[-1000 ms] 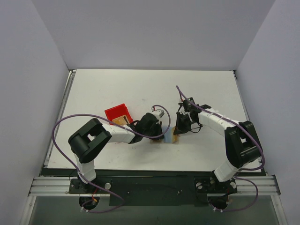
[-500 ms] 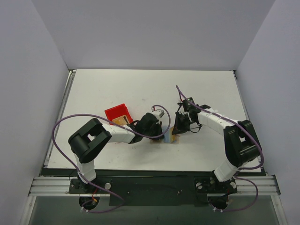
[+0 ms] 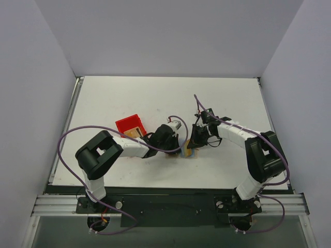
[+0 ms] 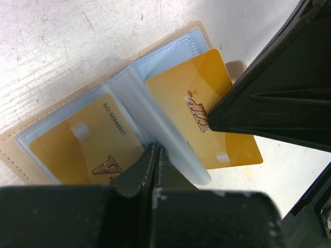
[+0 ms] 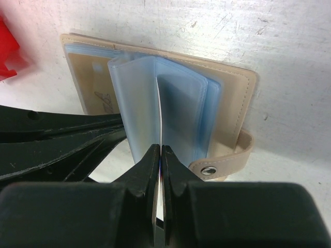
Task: Put the credit cards into the card holder
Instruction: Insert the credit card into the card holder.
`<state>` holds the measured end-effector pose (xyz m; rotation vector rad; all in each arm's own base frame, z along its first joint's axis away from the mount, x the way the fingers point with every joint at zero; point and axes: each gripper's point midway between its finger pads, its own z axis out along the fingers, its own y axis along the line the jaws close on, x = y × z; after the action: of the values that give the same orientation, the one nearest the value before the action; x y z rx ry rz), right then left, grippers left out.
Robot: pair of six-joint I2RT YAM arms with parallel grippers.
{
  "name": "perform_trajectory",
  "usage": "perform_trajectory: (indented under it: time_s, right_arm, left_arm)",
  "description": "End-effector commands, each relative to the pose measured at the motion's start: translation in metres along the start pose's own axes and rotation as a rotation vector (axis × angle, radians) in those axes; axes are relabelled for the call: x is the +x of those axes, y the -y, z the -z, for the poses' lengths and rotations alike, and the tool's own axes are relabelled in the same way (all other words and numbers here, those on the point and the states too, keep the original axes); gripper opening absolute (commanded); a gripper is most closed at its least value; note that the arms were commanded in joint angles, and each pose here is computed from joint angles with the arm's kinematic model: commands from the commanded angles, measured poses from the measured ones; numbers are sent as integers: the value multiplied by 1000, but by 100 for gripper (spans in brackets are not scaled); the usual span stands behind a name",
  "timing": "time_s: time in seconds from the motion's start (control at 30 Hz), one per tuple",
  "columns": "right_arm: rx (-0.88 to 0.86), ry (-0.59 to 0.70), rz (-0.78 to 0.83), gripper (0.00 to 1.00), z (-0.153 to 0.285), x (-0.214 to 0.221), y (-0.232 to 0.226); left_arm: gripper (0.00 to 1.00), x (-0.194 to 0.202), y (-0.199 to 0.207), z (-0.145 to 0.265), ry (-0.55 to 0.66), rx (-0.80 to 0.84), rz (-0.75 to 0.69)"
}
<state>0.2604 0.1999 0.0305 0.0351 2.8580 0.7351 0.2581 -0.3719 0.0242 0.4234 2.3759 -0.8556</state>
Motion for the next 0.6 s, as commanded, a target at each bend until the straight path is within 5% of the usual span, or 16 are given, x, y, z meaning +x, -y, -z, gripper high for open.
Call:
perform_trajectory:
  time_s: [0.0, 0.57]
  right_arm:
    - [16, -34, -17, 0, -7, 10, 6]
    - [77, -33, -22, 0, -10, 13, 21]
  left_arm:
    - [0, -13, 7, 6, 25, -2, -14]
    - [0, -73, 38, 50, 159, 24, -78]
